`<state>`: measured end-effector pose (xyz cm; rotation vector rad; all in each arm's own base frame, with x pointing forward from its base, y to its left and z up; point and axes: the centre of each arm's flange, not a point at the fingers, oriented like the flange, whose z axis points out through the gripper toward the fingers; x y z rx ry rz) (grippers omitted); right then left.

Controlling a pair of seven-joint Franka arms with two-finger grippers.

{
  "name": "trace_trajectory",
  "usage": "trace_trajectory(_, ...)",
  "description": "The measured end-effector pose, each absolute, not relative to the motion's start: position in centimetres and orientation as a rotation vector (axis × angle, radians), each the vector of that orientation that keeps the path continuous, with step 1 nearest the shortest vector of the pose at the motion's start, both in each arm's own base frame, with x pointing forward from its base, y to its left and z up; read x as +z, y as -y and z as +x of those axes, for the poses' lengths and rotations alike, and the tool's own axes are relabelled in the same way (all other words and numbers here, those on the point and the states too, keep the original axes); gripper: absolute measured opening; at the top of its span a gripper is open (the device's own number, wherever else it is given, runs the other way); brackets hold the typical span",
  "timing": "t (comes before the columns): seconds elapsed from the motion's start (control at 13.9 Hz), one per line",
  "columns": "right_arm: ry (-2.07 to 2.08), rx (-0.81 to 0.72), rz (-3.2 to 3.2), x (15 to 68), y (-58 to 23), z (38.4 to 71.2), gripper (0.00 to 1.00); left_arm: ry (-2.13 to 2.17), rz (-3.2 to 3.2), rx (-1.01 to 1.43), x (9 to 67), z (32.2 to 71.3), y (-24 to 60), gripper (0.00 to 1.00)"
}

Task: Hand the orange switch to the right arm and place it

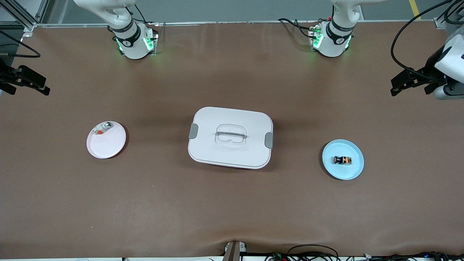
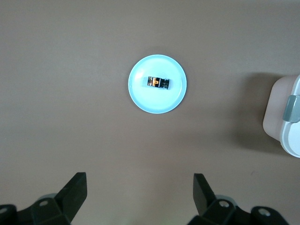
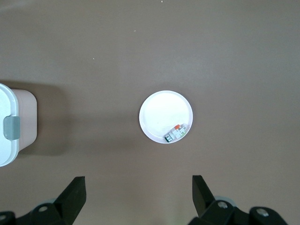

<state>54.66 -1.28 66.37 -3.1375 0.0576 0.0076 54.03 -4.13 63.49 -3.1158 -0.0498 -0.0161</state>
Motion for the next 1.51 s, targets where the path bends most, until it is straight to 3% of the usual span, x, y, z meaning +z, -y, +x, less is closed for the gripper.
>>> trace_trajectory(0.72,-0.059,0.005,-3.138,66.6,1.3,54.6,1.0,0.053,-3.118,0.04,60.5,55.6,3.9,1.0)
trace_trajectory(1.51,-0.059,-0.002,-3.138,67.1,1.3,54.5,1.0,0.043,-3.147,0.007,39.7,61.7,3.8,1.0)
